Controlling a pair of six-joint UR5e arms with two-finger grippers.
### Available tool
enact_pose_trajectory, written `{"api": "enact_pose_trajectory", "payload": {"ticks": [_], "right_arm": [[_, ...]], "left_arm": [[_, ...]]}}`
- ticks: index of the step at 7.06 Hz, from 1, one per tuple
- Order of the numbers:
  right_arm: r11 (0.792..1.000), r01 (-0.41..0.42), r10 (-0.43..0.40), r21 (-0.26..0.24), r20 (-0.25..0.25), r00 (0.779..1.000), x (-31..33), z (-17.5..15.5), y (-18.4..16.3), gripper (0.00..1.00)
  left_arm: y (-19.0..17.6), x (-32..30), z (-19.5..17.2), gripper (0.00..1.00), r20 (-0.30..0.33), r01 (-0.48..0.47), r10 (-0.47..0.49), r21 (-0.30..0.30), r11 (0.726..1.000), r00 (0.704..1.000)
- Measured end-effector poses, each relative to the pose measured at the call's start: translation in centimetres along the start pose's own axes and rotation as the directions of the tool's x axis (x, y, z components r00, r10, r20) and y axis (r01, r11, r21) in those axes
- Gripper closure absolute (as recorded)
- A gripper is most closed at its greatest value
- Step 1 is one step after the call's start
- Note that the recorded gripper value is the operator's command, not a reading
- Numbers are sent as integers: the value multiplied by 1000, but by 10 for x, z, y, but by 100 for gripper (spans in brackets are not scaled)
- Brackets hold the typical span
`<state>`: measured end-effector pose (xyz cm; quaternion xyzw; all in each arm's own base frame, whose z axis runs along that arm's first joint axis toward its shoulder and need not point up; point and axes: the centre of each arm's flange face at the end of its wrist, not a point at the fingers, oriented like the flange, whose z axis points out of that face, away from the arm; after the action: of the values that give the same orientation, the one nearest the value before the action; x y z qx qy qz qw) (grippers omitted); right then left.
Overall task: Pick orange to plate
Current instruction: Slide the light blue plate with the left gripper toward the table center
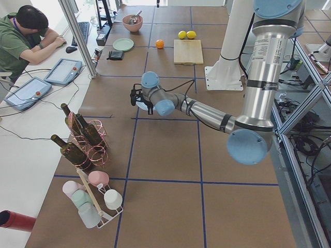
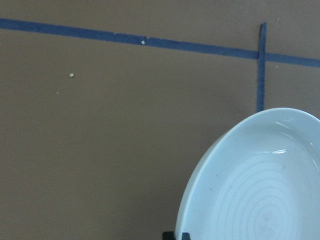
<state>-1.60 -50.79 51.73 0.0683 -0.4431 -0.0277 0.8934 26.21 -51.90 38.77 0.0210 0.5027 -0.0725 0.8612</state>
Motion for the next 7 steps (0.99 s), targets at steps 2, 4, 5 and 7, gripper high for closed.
{"api": "enact_pose_trajectory", "payload": {"ticks": [2,4,5,7], "right_arm": [[1000,-13,13,-2,2,1000,-9,2,0,0],[999,-35,35,-1,8,999,-30,1,1,0],[999,-37,37,-1,10,999,-36,1,2,0],[999,-34,34,-5,10,999,-41,4,2,0]], "left_arm": [[7,112,30,100,-28,119,-120,-47,992,992],[60,208,99,100,-48,200,-203,-61,978,978],[82,231,132,100,-70,224,-228,-52,973,971],[104,243,170,75,-96,239,-241,-24,971,966]]}}
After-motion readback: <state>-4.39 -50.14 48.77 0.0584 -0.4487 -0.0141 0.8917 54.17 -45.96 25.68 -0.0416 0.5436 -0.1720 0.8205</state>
